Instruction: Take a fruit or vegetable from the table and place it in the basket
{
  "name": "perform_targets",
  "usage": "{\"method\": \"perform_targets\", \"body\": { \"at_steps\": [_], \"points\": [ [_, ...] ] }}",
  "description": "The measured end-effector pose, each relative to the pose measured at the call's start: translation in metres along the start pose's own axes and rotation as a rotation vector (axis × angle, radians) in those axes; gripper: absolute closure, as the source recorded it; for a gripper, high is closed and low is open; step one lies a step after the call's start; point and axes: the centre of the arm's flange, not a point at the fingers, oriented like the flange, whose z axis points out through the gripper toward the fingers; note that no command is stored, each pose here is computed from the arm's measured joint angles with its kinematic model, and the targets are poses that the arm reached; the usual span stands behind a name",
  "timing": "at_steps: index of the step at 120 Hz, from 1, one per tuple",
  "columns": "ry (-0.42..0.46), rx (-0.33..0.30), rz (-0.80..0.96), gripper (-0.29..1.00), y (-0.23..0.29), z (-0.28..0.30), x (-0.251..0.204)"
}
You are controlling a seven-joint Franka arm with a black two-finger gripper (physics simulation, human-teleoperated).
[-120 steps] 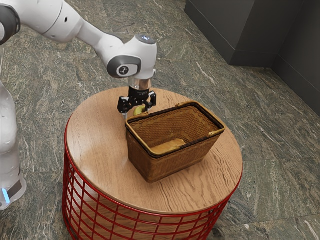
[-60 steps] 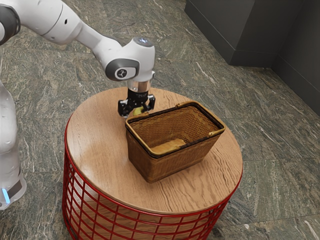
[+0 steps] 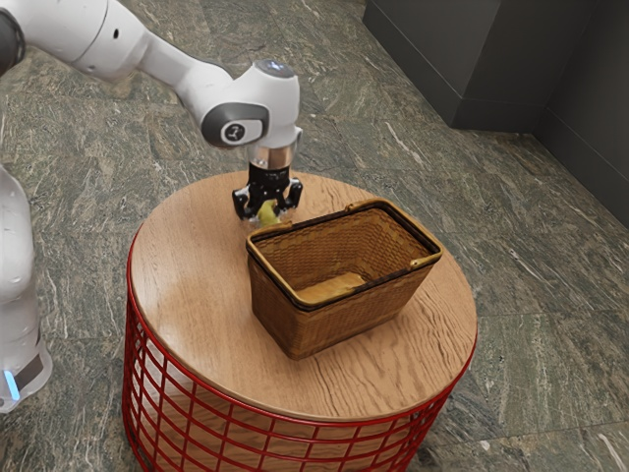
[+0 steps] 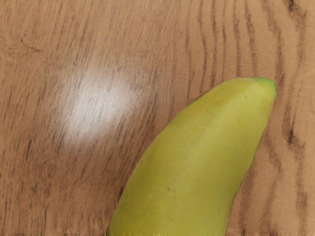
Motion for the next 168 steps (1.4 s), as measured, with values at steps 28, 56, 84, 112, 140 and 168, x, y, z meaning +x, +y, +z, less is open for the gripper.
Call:
{"method": "perform_targets", "body": {
  "at_steps": [28,56,84,112,140,168],
  "points": [
    [-0.001,-0.086,0.011,0.54,-0.004,-0.072,0.003],
    [0.019,-0.147,0.034,0.54,-0.014,-0.146,0.007],
    [0.064,-0.23,0.113,0.54,-0.008,-0.234,-0.023],
    [0.093,-0.212,0.239,0.54,-0.015,-0.239,-0.081],
    [0.093,-0.201,0.336,0.54,-0.014,-0.23,-0.127],
    [0.088,-0.213,0.424,0.53,-0.01,-0.23,-0.17]
  ]
}}
